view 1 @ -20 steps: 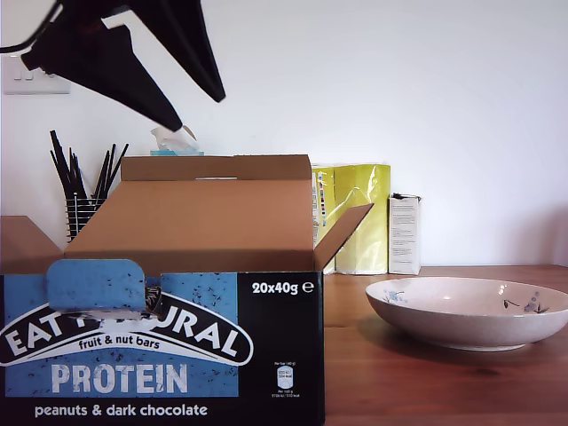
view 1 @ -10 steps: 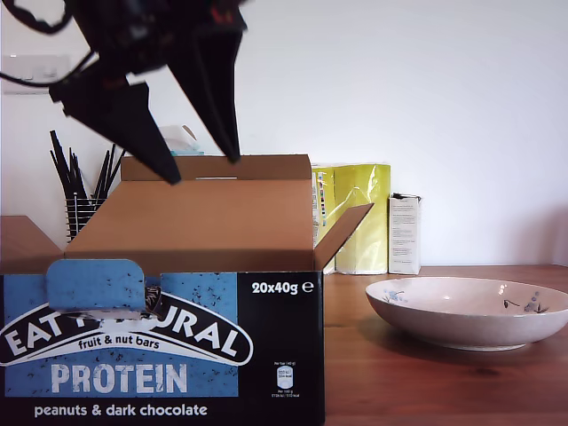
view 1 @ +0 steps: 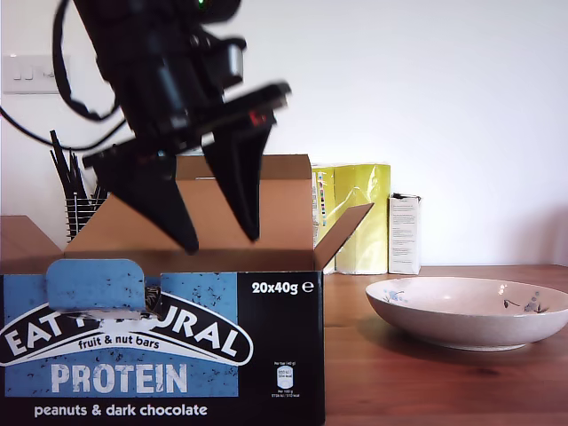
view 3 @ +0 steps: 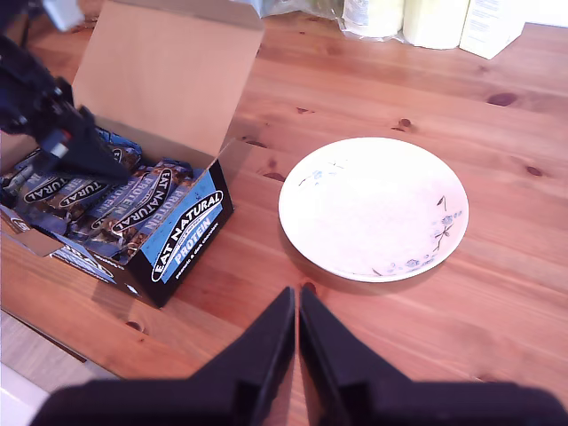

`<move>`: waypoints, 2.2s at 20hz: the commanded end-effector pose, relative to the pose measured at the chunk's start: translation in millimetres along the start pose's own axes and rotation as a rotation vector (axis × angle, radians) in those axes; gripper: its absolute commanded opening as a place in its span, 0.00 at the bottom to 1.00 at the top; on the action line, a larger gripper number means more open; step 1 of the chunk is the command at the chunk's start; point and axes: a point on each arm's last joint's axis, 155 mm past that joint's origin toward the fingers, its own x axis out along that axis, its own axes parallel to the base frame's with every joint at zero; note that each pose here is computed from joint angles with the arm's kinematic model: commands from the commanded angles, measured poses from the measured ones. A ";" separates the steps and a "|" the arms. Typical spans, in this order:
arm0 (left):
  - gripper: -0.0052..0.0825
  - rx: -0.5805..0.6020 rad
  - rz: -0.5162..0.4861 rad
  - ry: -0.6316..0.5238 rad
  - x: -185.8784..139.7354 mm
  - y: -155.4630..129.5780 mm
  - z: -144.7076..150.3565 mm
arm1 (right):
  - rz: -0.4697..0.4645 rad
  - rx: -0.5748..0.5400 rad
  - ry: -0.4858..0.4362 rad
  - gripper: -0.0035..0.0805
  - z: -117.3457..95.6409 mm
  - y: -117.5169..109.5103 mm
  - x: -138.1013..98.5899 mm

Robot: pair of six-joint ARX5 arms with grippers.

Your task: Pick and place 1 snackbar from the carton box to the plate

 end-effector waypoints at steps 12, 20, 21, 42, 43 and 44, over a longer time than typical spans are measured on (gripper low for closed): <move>0.67 -0.011 0.032 0.080 43.5 5.7 -11.7 | -0.002 -0.002 -0.024 0.03 6.5 -0.1 -3.4; 0.67 -0.033 0.065 0.149 54.9 13.1 -27.5 | -0.002 -0.002 -0.024 0.03 6.5 0.0 -3.4; 0.66 -0.036 0.068 0.156 57.9 13.7 -28.9 | -0.001 -0.002 -0.024 0.03 6.5 0.1 -3.4; 0.18 0.103 0.065 0.089 -5.6 -6.5 30.0 | -0.006 -0.009 -0.024 0.03 6.4 -0.7 -3.4; 0.18 0.105 0.067 0.089 -8.9 -6.7 31.3 | -0.006 -0.009 -0.024 0.03 6.4 -0.7 -3.4; 0.18 0.109 0.070 0.086 -13.8 -6.6 32.1 | -0.006 -0.009 -0.024 0.03 6.5 -0.7 -3.4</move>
